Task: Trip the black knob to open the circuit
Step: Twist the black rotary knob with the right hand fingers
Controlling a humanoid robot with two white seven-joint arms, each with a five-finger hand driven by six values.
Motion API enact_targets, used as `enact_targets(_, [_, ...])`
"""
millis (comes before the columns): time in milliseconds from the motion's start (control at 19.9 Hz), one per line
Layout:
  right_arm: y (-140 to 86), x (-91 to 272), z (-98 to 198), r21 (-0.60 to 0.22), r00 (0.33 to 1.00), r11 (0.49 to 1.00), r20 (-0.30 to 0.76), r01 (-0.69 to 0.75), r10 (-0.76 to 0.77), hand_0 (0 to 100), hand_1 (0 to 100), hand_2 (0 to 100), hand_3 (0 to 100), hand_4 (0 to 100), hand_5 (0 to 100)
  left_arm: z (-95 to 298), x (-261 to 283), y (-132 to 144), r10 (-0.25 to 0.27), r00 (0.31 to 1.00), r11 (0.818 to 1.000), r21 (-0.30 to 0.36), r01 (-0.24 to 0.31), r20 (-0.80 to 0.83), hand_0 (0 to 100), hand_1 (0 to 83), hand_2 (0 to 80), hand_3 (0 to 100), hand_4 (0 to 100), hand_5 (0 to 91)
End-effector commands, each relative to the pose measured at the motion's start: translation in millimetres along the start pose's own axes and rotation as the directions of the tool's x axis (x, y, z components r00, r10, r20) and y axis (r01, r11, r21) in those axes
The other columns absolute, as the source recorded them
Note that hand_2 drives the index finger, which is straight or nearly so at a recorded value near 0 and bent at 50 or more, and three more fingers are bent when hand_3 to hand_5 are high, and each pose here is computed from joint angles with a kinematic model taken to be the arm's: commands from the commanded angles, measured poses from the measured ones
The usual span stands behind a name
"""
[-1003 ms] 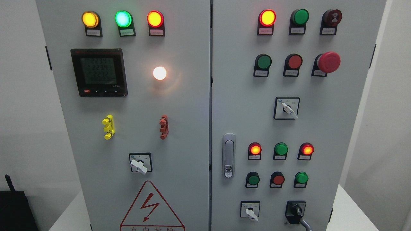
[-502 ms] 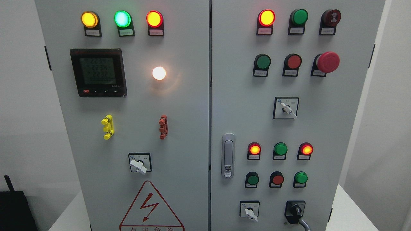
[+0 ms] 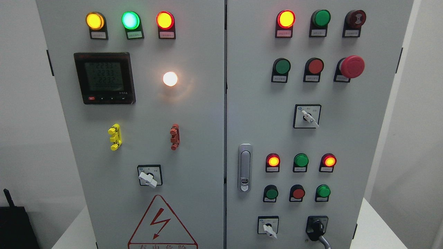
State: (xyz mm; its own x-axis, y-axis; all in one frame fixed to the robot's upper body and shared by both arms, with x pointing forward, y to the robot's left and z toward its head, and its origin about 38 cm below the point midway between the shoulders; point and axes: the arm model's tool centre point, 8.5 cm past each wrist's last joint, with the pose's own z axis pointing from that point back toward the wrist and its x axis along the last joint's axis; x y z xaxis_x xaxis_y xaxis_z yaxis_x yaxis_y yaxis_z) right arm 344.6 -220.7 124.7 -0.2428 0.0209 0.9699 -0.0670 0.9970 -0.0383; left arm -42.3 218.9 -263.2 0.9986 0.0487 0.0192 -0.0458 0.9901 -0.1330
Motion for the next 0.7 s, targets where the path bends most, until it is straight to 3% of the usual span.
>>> enact_targets(0, [-2.6,1.2,-0.1,-0.004,1.0,1.0,0.005,-0.013,0.013,0,0,0,100,100,100,0.0,-0.3,-0.1,-0.023,1.0,1.0,-0.001,0.023,-0.004,12,38.9,0.0,0,0,0.0])
enact_targets(652, [-14.8,1.5,0.8,-0.026,0.999,0.999,0.003,-0.039,0.039,0,0,0,100,100,100,0.0,-0.3,-0.1,-0.023,1.0,1.0,-0.001,0.023,-0.004,12,38.9,0.0,0,0,0.0])
